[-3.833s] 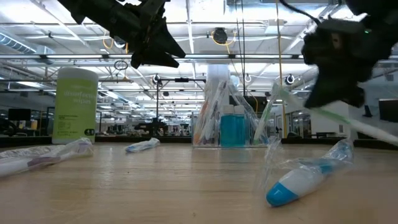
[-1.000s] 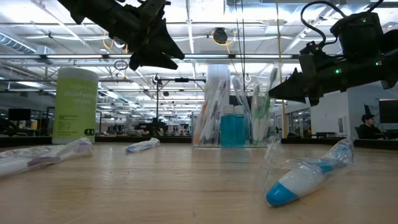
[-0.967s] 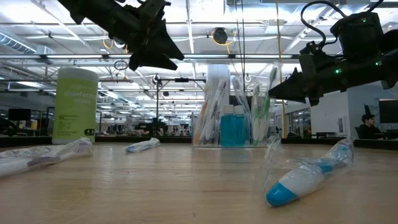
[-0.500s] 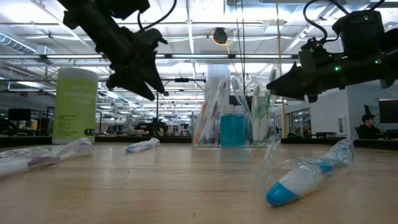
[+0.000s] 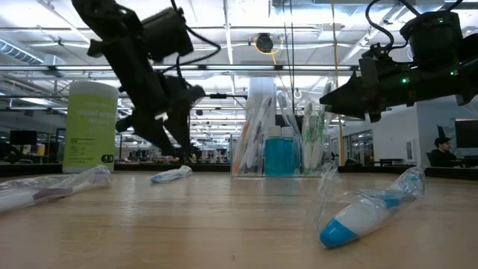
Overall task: Pick & Place toothbrushing station
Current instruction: Put the left blue toothbrush into the left section of the transparent organizer
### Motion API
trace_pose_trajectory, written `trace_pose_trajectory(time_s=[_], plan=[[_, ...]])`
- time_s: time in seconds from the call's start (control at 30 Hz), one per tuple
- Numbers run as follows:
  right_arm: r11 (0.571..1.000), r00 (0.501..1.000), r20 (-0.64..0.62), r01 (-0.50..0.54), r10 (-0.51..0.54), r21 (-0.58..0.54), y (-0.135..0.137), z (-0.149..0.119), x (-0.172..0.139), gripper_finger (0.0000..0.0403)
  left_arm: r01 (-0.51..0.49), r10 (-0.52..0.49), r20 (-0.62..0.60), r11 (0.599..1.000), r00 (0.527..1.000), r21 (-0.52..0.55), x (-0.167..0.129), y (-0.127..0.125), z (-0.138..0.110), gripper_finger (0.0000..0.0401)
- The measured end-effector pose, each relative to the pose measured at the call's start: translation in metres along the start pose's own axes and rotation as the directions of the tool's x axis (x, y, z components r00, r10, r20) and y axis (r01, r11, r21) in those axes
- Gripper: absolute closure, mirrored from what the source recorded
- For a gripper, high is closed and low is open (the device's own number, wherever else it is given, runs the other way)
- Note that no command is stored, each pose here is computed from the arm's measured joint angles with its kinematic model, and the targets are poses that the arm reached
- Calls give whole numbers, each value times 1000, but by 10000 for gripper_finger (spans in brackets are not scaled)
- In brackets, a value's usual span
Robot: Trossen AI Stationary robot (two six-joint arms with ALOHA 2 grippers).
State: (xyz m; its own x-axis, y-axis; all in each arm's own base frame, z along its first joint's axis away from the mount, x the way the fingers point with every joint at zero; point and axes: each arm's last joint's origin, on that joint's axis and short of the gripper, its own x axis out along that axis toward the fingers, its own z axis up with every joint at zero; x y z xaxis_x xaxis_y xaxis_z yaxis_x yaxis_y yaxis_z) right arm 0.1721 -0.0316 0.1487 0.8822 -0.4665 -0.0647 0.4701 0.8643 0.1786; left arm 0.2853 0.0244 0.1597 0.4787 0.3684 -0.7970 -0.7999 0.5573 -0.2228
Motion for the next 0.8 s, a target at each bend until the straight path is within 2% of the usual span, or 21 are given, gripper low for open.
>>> trace_pose_trajectory(time_s=[0.3, 0.47, 0.57, 0.67, 0.8], plan=[[1000, 1000, 0, 0, 0, 0, 0, 0, 0, 195, -112, 110, -59, 993, 992, -26, 35, 12, -6, 206], [1000, 1000, 0, 0, 0, 0, 0, 0, 0, 195, -125, 120, -67, 989, 990, -75, 40, 15, -5, 206], [1000, 1000, 0, 0, 0, 0, 0, 0, 0, 195, -127, 123, -63, 990, 990, -69, 41, 15, -5, 207], [1000, 1000, -1, 0, 0, 0, 0, 0, 0, 195, -129, 125, -66, 990, 990, -63, 41, 15, -5, 224], [1000, 1000, 0, -1, 1, 0, 0, 0, 0, 195, -136, 133, -70, 990, 989, -41, 41, 16, -5, 271]])
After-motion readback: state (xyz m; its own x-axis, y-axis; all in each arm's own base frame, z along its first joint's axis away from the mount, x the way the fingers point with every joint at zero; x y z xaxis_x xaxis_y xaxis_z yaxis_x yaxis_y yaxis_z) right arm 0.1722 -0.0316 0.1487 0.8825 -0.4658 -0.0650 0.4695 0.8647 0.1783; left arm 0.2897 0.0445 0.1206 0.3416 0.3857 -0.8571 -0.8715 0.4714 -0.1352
